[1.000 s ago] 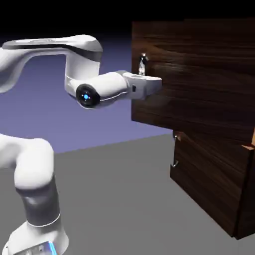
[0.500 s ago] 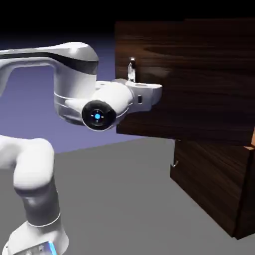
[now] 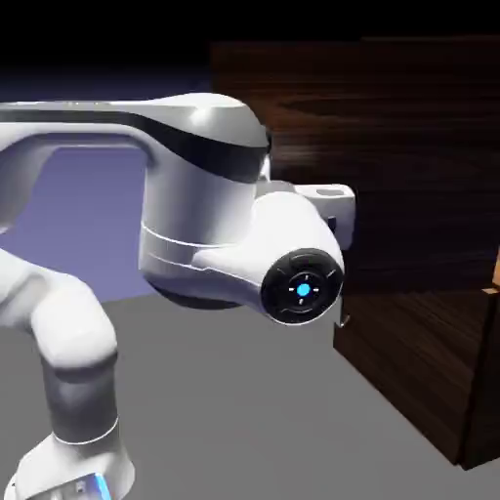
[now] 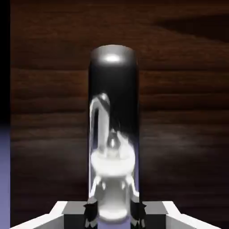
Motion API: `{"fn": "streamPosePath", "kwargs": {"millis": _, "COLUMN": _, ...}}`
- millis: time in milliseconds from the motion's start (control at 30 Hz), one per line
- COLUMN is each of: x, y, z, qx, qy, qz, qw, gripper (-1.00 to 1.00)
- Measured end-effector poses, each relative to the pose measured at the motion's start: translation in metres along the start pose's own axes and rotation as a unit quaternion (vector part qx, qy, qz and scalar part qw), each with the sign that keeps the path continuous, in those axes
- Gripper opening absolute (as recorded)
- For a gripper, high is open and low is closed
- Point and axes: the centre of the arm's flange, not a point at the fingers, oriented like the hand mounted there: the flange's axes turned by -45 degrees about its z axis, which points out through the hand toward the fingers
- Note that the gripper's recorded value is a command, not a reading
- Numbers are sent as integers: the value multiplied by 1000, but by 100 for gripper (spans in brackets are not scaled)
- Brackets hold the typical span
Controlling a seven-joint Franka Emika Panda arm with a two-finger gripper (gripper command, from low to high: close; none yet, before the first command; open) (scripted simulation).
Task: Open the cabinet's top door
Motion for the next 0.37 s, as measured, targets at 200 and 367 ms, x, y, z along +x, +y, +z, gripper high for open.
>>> {"fn": "streamPosePath", "kwargs": {"millis": 200, "x": 0, "y": 18, "z": -39, "qx": 54, "qy": 0, "qz": 0, "qw": 999, "gripper": -100}}
{"fn": "streamPosePath", "kwargs": {"millis": 367, "x": 0, "y": 34, "z": -67, "qx": 93, "qy": 0, "qz": 0, "qw": 996, "gripper": -100}}
